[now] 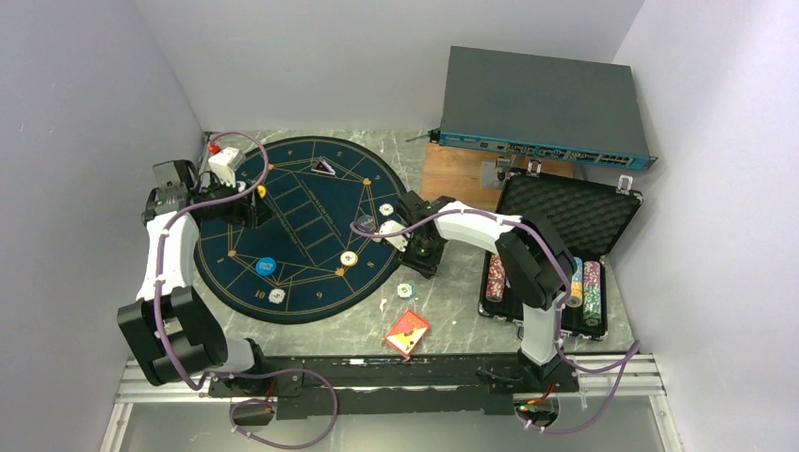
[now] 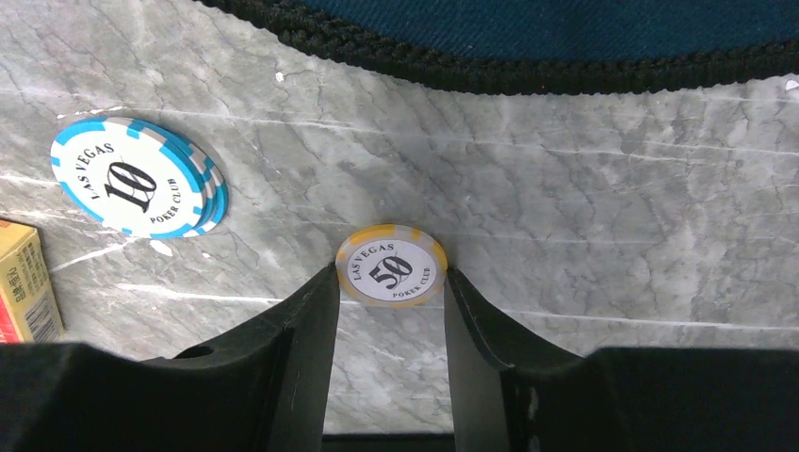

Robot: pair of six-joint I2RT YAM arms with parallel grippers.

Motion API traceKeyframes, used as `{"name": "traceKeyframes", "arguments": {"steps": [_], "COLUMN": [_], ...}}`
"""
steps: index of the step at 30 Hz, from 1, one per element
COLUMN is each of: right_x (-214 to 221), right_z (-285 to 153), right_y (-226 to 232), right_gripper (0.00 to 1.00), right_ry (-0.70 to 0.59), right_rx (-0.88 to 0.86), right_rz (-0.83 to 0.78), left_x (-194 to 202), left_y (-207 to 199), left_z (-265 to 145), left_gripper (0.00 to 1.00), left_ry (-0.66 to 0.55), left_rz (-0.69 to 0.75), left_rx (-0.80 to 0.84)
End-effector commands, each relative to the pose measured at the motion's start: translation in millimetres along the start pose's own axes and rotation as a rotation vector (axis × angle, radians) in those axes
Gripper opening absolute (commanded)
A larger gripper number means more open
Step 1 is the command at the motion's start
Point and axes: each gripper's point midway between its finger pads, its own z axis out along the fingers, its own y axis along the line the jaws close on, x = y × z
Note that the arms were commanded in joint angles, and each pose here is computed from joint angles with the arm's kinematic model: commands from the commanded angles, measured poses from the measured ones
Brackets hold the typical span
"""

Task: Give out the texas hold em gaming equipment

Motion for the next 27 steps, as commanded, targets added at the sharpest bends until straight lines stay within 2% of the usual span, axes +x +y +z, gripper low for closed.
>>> {"name": "traceKeyframes", "arguments": {"steps": [1,13,27], "right_x": [12.0,-47.8,-130.4], "right_z": [20.9,-34.2,-30.6], "right_y": [9.2,-23.9,-71.7], "right_gripper": [0.33,0.32,0.32], "right_ry": [0.034,-0.147,-0.267], "right_rx": [-0.040,0.071,0.112], "right_rz": [0.001,-0.007,-0.004], "left_x": [-16.6,-19.8,-18.8], "left_y": [3.1,6.6,8.5], "left_z": [-1.3,0.5,2.4], "left_gripper": [0.87,0.87,0.87], "left_ry": [-0.036,-0.036,-0.029], "left_rz": [0.031,0.024,0.021], "left_rx": [0.003,0.003,0.005]}}
